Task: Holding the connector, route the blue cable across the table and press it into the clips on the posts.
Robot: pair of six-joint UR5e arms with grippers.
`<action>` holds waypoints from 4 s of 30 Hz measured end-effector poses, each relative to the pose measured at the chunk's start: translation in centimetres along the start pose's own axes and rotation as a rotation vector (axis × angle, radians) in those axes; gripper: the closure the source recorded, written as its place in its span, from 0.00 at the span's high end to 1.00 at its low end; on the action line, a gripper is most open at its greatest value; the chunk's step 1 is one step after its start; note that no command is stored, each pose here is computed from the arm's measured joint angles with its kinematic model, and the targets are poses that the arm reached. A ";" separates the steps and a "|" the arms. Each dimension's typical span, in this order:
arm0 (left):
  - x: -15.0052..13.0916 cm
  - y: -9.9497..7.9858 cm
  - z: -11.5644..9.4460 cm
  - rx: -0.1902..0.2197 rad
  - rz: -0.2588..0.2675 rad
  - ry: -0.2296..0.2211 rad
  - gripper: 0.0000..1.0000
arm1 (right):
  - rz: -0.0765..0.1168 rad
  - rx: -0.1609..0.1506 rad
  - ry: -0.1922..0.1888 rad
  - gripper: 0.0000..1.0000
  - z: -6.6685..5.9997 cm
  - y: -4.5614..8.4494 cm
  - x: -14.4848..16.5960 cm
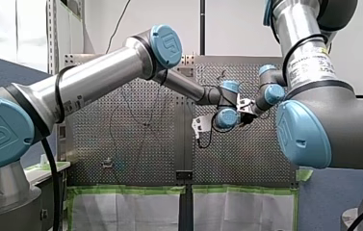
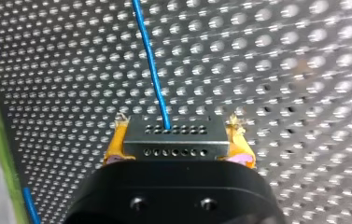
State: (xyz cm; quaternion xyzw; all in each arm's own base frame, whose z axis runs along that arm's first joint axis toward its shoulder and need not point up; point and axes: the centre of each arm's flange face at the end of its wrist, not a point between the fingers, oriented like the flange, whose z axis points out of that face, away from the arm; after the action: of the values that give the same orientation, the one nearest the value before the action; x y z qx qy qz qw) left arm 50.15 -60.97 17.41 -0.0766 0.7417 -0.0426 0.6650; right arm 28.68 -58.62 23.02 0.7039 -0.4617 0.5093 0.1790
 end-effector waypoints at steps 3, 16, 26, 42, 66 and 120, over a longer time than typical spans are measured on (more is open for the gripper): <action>-0.9 0.3 -0.5 0.000 -0.004 0.002 0.00 | 0.006 0.003 0.027 0.00 -0.7 -0.4 1.5; -6.3 0.5 -2.5 0.020 -0.005 -0.039 0.00 | 0.012 0.023 0.071 0.00 -3.7 -2.2 6.2; -14.5 -1.3 -4.5 0.050 -0.055 -0.108 0.00 | 0.035 0.035 0.112 0.00 -6.3 -3.4 9.1; -16.6 -2.0 -5.4 0.066 -0.080 -0.122 0.00 | 0.014 0.065 0.202 0.00 -11.5 -6.2 15.4; -20.3 -2.1 -3.9 0.067 -0.131 -0.168 0.00 | -0.002 0.082 0.221 0.00 -12.2 -7.2 16.3; -19.0 0.1 1.5 0.205 -0.124 -0.166 1.00 | -0.017 0.084 0.262 0.00 -11.1 -5.7 16.7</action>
State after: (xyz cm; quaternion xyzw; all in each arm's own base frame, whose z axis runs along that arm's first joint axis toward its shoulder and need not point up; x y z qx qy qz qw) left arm 53.63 -57.60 35.82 -0.0571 0.6696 -0.1527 0.7246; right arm 28.22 -55.54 43.60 0.6420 -0.4066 0.6142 0.2127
